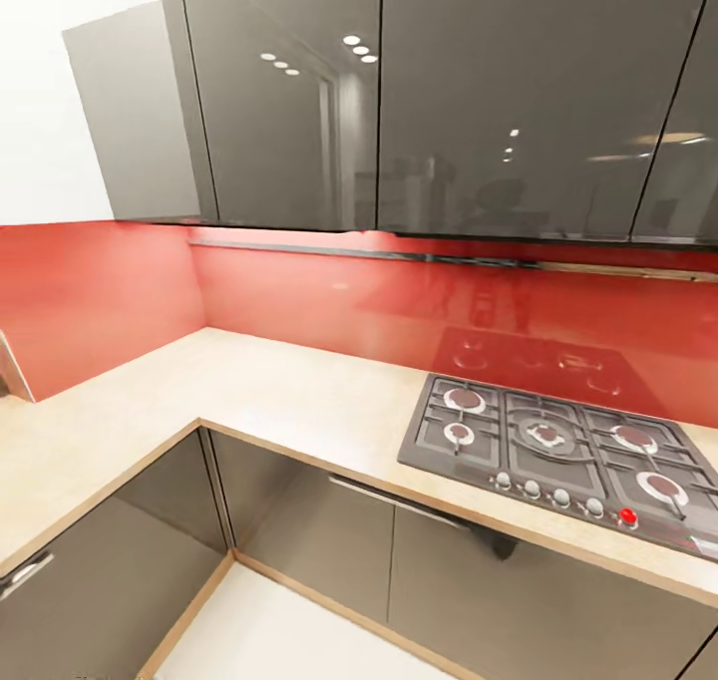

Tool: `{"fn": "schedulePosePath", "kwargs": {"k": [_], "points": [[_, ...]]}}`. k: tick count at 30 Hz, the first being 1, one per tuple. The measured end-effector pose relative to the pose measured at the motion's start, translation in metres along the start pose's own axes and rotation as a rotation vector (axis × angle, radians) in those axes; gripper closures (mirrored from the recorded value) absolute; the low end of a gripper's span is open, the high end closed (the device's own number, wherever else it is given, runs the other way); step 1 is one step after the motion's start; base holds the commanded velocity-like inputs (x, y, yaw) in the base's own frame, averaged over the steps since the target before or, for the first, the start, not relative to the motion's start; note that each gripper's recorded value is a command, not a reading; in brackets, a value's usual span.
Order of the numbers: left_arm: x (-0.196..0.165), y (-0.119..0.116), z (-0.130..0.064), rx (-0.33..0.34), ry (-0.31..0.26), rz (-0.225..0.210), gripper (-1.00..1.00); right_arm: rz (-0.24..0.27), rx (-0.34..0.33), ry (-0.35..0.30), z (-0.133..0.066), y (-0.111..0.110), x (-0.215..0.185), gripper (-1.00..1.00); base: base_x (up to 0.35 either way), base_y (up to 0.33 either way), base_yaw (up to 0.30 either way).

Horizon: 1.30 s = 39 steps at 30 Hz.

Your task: Set up a coffee station on the kitchen countertop: keep the coffee maker on the countertop, move the bottle of coffee from the kitchen shelf to the counter next to the coffee maker, place a paper coffee filter on top of the coffee maker, put the saucer next to the coffee maker with the coffee cup on the saucer, and place the electric kettle next to the coffee maker.

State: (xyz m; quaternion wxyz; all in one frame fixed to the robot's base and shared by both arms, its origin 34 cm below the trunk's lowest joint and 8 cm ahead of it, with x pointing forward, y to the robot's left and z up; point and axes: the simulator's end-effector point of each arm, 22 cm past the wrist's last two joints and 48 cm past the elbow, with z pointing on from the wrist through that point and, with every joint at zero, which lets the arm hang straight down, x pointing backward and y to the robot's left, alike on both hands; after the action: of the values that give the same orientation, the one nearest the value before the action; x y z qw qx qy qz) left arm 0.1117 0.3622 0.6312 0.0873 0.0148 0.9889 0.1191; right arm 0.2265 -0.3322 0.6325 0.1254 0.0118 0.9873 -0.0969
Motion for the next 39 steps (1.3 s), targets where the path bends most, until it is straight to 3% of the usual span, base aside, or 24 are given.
{"fn": "schedulePosePath", "kwargs": {"k": [10,39], "points": [[0.005,0.001,-0.001,-0.003,0.014,-0.005,-1.00,0.005,-0.102,0.008,-0.002,0.033,0.003,-1.00,0.000,0.000,0.225],[0.013,-0.001,-0.003,0.002,0.035,0.004,-1.00,0.004,-0.111,0.031,-0.002,0.036,0.013,-1.00,0.000,0.000,0.225]]}}
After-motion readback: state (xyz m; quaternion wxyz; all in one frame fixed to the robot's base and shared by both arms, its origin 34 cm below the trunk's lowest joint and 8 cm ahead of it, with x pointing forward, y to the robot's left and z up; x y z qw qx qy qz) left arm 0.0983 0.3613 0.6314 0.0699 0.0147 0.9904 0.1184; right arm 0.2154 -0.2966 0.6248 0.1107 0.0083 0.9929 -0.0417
